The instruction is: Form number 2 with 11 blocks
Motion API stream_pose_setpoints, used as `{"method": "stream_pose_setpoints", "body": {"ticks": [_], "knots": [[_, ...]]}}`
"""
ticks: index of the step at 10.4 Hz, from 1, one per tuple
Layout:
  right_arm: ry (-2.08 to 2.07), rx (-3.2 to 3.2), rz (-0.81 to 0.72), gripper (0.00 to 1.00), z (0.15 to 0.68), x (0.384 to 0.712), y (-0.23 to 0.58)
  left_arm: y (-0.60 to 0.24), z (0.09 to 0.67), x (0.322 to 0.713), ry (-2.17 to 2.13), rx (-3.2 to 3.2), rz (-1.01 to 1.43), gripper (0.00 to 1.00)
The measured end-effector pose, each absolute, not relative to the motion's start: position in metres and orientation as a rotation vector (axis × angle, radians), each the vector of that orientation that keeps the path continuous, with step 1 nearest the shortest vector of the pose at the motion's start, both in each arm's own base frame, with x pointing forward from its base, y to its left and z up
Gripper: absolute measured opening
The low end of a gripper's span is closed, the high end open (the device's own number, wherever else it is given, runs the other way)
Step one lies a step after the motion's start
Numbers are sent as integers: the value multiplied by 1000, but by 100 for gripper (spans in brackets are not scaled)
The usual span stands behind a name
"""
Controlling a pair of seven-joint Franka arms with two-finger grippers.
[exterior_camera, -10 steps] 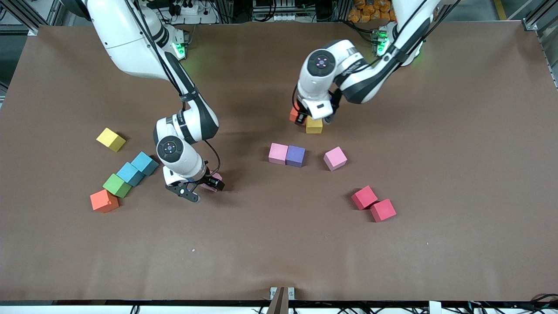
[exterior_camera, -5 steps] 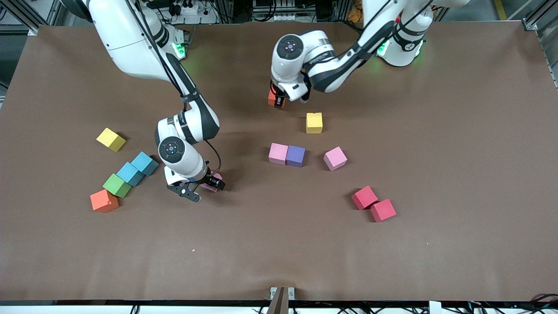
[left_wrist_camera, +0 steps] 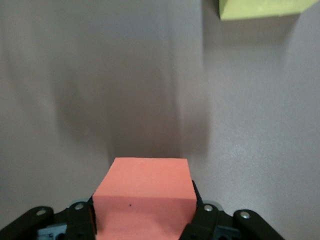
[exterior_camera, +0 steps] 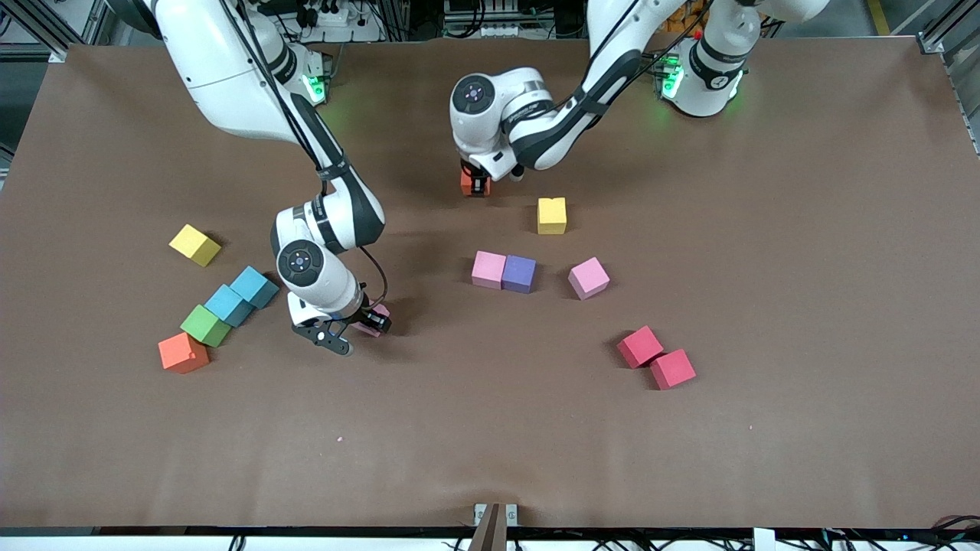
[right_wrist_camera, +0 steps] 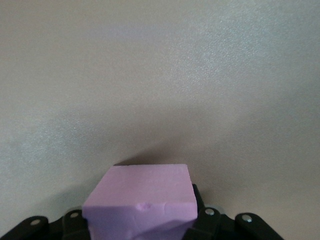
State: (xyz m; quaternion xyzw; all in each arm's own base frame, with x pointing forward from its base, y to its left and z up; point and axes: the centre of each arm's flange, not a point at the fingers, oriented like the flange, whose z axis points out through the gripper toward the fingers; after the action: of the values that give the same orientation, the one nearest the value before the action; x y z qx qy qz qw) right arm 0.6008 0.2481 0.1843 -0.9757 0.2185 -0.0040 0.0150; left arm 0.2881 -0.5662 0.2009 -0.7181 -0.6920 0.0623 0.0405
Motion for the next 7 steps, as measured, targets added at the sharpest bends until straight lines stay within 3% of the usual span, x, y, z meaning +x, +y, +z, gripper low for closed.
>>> {"method": "stream_pose_setpoints", "body": {"ticks": [3, 5, 7], "knots": [[541, -3074, 21, 63, 201, 605, 249, -583, 194, 280, -2103, -2215, 211, 63], [460, -3100, 93, 63, 255, 613, 249, -590, 193, 272, -2103, -2226, 189, 63], [353, -3099, 72, 63, 300, 613, 251, -593, 190, 269, -2103, -2237, 150, 63]]}}
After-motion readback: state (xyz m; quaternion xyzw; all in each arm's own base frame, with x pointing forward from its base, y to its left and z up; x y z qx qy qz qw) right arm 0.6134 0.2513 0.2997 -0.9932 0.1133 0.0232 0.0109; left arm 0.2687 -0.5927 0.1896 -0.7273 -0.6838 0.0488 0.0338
